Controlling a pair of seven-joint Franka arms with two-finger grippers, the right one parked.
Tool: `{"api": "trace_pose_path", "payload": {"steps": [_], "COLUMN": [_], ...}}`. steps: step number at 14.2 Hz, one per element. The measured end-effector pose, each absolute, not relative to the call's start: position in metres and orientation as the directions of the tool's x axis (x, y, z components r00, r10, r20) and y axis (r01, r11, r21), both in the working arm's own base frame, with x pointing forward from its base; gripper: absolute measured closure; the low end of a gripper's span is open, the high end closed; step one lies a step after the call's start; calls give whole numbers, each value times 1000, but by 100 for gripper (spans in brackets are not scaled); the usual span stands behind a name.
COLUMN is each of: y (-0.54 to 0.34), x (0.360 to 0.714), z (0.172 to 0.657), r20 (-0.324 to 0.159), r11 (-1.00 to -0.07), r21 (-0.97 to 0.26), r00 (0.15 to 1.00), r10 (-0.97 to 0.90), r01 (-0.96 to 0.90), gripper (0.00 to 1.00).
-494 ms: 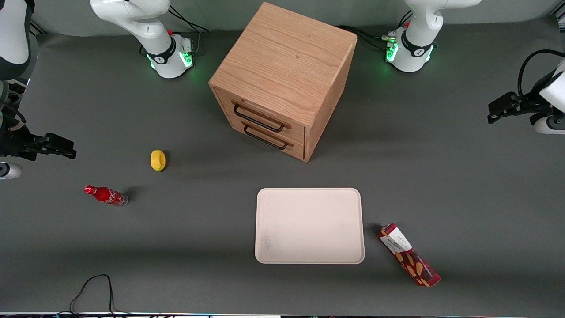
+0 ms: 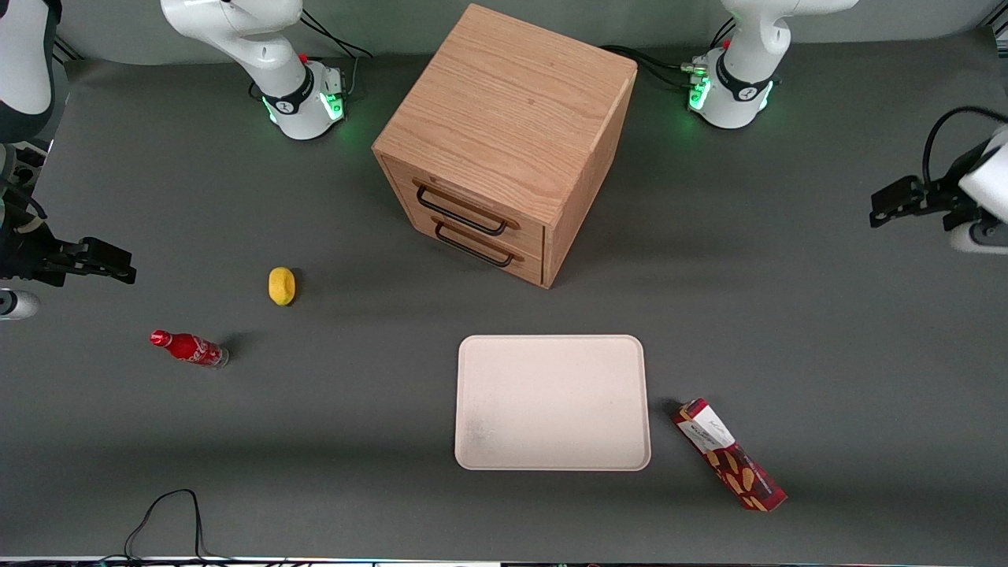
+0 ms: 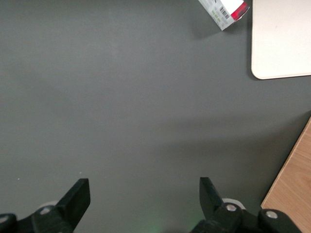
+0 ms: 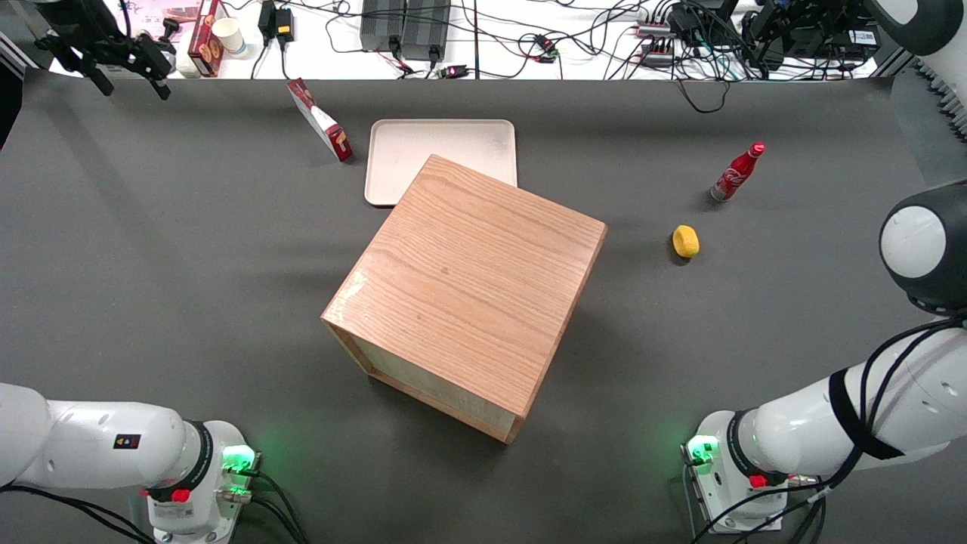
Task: Place red cookie box on tray
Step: 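Move the left gripper down toward the red plaid shortbread box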
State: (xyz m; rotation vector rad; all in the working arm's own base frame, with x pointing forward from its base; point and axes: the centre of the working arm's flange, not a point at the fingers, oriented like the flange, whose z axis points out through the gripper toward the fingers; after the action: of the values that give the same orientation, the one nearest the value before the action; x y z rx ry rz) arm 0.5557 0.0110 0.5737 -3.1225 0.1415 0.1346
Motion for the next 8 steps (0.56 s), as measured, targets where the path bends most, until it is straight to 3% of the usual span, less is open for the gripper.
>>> {"api": "trace_pose_path", "payload": {"steps": [3, 6, 8], "y": [-7, -51, -83], "x": [607, 669, 702], "z": [543, 490, 447], "r20": [-87, -86, -23], "r11": [-996, -999, -995], "r21": [-9, -30, -28], "r00": [992, 996, 995], "r10": [-90, 30, 96], "r01": [-91, 28, 95], "gripper": [0, 1, 1]}}
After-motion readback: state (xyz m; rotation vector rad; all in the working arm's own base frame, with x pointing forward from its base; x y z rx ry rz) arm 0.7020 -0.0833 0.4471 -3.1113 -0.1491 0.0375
